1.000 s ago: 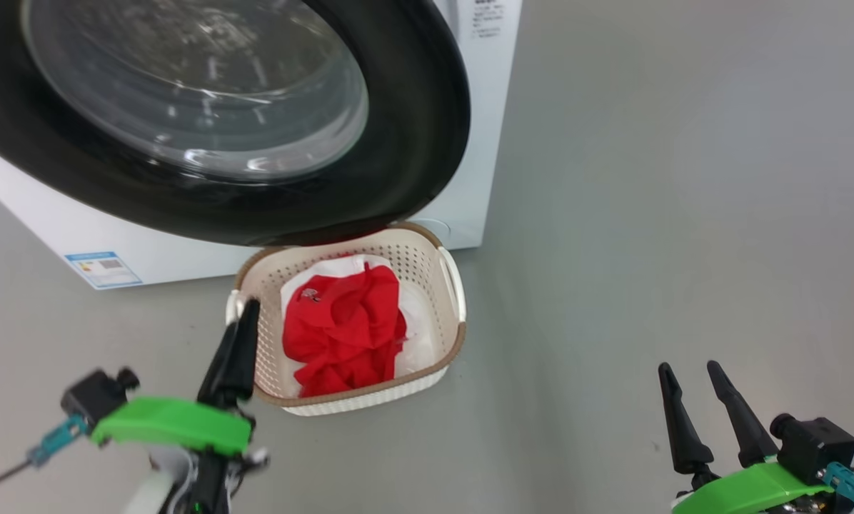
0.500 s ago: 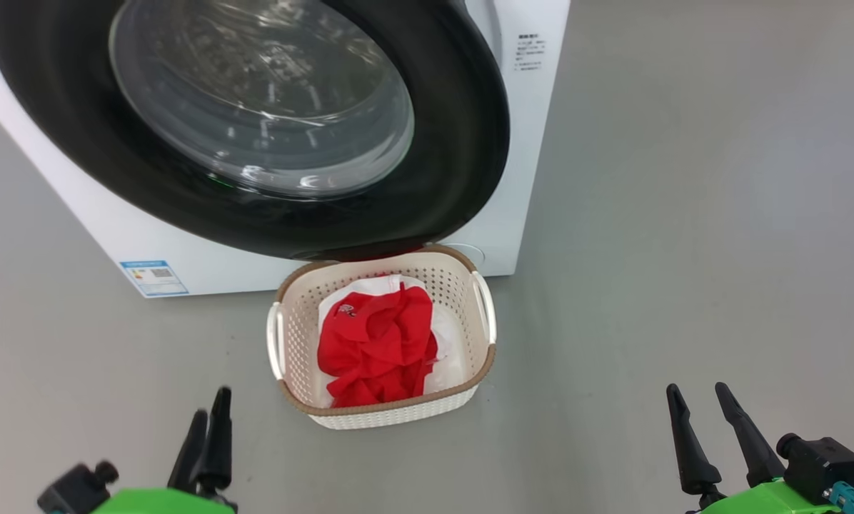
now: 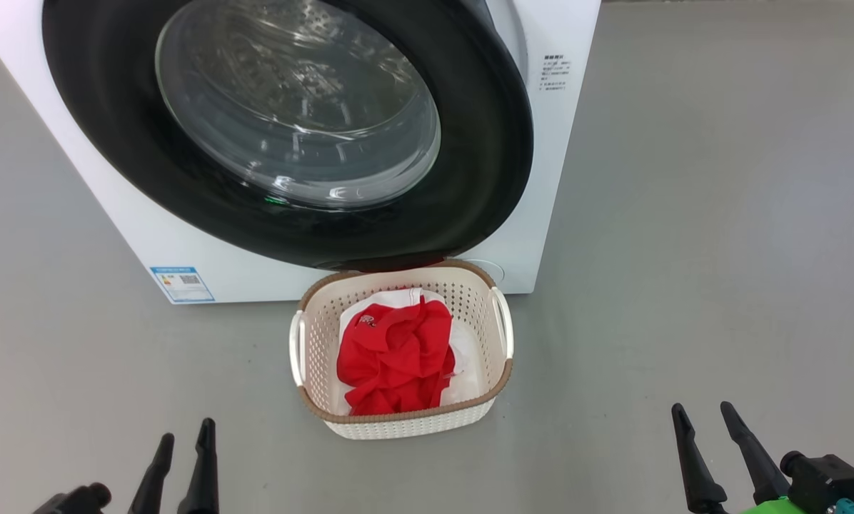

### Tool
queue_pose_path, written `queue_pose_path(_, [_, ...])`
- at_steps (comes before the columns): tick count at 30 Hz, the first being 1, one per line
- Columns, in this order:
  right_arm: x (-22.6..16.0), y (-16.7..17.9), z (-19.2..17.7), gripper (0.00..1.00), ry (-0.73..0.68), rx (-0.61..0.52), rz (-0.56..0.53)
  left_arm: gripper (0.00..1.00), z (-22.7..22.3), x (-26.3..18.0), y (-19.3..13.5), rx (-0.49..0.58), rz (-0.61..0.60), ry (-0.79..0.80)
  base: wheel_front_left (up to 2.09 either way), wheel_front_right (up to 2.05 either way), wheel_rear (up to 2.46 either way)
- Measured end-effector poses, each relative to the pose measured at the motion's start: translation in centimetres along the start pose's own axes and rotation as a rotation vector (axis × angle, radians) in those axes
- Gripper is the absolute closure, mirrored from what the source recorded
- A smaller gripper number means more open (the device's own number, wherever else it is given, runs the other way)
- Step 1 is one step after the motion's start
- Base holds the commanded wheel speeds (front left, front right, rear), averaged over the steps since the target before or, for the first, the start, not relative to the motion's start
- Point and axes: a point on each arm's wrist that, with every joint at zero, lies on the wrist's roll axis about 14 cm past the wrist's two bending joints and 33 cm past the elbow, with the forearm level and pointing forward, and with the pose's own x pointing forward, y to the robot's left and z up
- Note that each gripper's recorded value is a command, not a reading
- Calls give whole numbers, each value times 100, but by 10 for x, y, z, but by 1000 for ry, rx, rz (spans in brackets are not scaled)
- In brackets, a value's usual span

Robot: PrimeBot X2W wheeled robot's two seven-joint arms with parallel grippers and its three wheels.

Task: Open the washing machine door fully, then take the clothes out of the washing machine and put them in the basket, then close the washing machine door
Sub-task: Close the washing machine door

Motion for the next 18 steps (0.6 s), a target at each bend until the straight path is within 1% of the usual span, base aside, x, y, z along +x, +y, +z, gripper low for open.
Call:
queue_pose_path(6, [-6,0,-4,0,12,-17,4,0,8,-8,-9,180,-47,-28,0,0,0])
queue_pose_path(8, [-6,1,-4,0,12,-17,6,0,10,-8,-11,195,-50,-37,0,0,0])
queue_pose_path(13, [-5,3,-4,0,11,-17,13,0,22,-12,-17,305,-66,-81,0,0,0])
queue_pose_path(18, [-5,4,-2,0,7,-17,16,0,27,-17,-25,378,-87,-104,0,0,0])
